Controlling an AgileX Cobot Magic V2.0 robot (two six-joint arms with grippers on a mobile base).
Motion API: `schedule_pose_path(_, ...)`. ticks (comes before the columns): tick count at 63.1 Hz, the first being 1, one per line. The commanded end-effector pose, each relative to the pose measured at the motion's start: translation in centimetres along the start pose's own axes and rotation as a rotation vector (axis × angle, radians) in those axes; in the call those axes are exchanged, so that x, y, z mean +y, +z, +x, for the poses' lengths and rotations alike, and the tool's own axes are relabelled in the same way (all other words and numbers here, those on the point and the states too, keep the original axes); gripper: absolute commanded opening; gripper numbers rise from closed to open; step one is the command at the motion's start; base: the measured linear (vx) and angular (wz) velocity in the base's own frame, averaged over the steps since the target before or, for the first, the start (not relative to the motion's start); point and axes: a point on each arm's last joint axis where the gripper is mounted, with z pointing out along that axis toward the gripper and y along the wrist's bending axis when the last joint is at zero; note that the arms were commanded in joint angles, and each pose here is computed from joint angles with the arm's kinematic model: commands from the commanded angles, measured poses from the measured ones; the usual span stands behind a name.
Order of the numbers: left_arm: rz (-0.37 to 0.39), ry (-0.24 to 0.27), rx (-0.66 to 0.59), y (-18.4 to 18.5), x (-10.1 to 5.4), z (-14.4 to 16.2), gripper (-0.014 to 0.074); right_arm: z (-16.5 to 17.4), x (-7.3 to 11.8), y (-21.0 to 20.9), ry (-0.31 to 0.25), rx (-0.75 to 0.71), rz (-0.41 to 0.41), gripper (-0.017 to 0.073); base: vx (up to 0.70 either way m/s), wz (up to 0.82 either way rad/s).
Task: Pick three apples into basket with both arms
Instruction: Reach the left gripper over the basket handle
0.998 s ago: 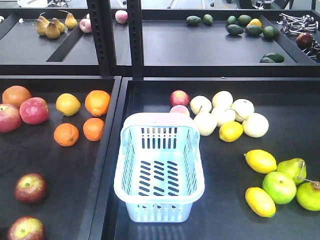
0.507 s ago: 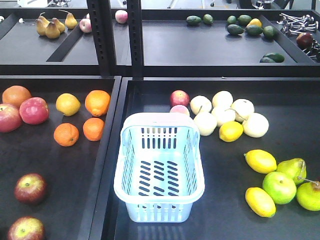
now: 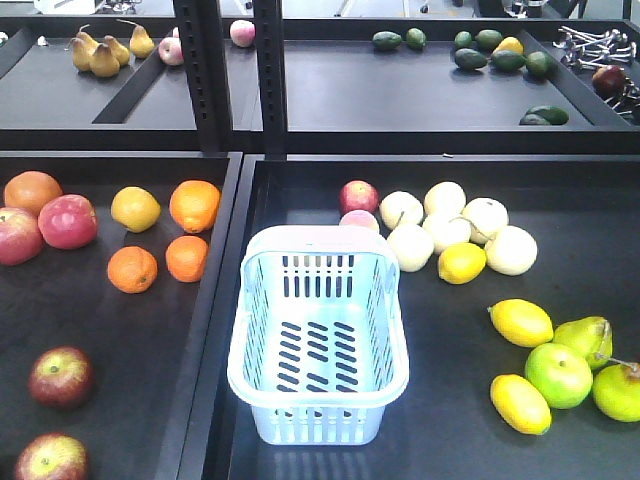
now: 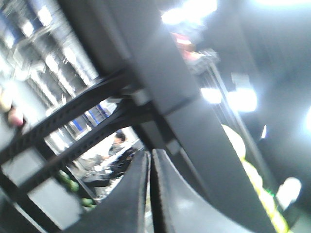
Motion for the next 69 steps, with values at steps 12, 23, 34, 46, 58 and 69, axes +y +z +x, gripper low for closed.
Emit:
schedule_pose_path(12, 0.062, 0.443, 0.351, 7.7, -5.3, -0.9, -0.0006, -0.3, 0.0, 0.0, -0.014, -0.075, -0.005, -0.0009, 0.0, 0.0)
schedule_pose_path(23, 0.132, 0.637, 0.595, 13.7, -5.5, 0.3, 0.0013, -0.3, 0.0, 0.0, -0.014, -0.075, -0.005, -0.0009, 0.0, 0.0)
schedule_pose_path(34, 0.253, 0.757, 0.786, 19.1, -5.4, 1.5, 0.0149, -0.3, 0.0, 0.0, -0.014, -0.075, -0.005, -0.0009, 0.0, 0.0)
schedule_pose_path(46, 0.41, 0.859, 0.944, 24.0, -4.1, 3.3, 0.0435, -0.3, 0.0, 0.0, -0.014, -0.075, -0.005, -0.0009, 0.0, 0.0)
schedule_pose_path(58, 0.585, 0.959, 1.035, 27.7, -2.9, 7.3, 0.0575, -0.3, 0.0, 0.0, -0.014, -0.075, -0.005, -0.0009, 0.0, 0.0)
schedule_pose_path(69, 0.701, 1.017, 1.132, 29.6, -1.9, 12.9, 0.0575, -0.3, 0.0, 0.0, -0.014, -0.075, -0.005, -0.0009, 0.0, 0.0)
